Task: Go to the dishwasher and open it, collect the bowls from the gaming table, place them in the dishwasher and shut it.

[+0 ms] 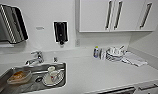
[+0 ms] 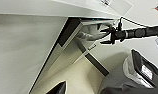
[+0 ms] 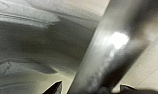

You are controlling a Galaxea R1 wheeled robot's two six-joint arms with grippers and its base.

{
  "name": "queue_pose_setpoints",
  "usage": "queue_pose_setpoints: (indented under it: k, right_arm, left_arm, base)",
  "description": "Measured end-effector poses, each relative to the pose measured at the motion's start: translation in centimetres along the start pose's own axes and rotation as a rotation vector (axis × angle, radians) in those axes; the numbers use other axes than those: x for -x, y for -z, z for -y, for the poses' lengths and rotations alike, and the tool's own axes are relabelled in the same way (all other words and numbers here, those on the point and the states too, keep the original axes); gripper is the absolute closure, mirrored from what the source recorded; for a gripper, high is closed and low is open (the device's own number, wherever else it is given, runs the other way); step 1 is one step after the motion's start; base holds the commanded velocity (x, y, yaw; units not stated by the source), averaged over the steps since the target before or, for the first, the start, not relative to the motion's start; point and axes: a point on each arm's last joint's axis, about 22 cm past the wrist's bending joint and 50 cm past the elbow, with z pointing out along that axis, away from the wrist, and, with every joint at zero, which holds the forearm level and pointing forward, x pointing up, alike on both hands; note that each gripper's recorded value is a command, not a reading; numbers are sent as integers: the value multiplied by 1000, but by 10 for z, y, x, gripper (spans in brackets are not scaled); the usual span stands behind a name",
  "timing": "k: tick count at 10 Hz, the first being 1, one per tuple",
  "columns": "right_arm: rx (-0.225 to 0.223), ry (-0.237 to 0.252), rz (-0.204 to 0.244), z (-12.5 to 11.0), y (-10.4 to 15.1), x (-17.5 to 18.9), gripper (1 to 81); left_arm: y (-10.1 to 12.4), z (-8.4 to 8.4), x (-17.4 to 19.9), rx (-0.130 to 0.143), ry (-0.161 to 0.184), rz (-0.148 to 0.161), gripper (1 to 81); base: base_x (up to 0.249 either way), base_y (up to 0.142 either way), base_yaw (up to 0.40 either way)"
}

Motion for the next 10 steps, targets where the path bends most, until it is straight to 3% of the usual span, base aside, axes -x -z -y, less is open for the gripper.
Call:
queue_pose_setpoints:
  k: [4,10]
  right_arm:
    - [-23,-9,-13,-8,2,7,10]
    - [-36,-13,-10,3,-9,8,10]
  left_arm:
    - [-3,4,11,-6,13,13,10]
    - [-6,5,10,-4,14,7,10]
  base:
    - [0,0,0]
    - [-35,0,0]
